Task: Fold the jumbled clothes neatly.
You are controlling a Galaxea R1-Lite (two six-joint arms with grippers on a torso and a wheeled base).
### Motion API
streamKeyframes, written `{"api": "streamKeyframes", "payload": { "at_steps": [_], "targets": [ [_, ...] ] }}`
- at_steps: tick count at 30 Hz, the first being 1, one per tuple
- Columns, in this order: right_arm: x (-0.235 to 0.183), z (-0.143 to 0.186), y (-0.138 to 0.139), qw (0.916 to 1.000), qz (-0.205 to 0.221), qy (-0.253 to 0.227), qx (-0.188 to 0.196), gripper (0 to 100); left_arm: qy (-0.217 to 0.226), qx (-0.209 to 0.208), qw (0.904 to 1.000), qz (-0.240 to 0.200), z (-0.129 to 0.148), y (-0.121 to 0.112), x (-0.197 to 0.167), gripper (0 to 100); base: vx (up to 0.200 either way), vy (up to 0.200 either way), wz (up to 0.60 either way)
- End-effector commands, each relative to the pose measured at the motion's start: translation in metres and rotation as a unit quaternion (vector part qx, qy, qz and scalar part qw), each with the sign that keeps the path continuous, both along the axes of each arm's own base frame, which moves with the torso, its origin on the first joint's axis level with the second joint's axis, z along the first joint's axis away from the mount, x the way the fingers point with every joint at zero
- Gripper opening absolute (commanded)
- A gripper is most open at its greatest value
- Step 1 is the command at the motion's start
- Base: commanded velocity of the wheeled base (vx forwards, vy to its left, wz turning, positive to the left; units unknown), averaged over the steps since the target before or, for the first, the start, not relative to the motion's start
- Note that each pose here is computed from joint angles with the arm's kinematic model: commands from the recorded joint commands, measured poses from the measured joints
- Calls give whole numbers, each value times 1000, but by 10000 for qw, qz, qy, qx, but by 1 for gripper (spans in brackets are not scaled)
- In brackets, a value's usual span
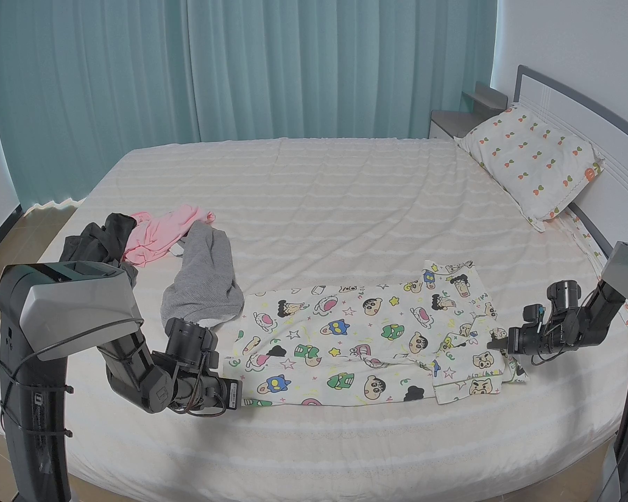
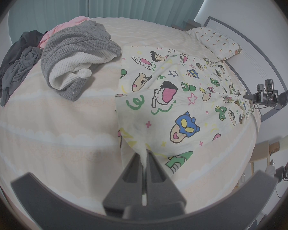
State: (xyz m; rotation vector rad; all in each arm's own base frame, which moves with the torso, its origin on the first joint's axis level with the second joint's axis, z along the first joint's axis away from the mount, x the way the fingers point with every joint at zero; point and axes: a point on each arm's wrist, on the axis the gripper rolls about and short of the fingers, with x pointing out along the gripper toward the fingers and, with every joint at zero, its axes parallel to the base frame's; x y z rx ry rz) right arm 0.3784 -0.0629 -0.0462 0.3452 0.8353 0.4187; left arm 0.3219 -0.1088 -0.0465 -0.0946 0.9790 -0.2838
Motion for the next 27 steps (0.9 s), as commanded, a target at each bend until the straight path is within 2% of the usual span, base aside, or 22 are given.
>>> {"api": "streamKeyframes", "payload": {
  "at_steps": [1,10,12,15,18,24,25,26,27],
  "targets": [
    [1,-4,0,10000,-2,5,3,100,-10,-11,10000,19,-1,0,1,100,0,0,0],
    [-2,19,-12,9994,-226,-239,-89,100,-8,-185,9992,348,9,10,-1,100,0,0,0],
    [-7,35,-22,9984,-467,-326,-68,100,-120,-352,9979,537,21,12,0,100,0,0,0],
    [-15,54,-27,9969,-679,-399,34,100,-280,-829,9928,813,44,15,1,100,0,0,0],
    [-35,73,-24,9961,-760,-442,32,100,-200,-1446,9831,1106,62,13,-4,100,0,0,0],
    [-80,105,-1,9964,-714,-441,139,100,-83,-2096,9674,1416,81,0,-22,100,0,0,0],
    [-89,111,5,9958,-755,-453,257,100,-101,-2382,9586,1558,86,-7,-26,100,0,0,0],
    [-92,112,6,9953,-791,-461,312,100,-105,-2472,9554,1614,87,-9,-27,100,0,0,0],
    [-97,112,11,9944,-854,-408,474,100,-116,-2699,9479,1686,89,-14,-30,100,0,0,0]
  ]
}}
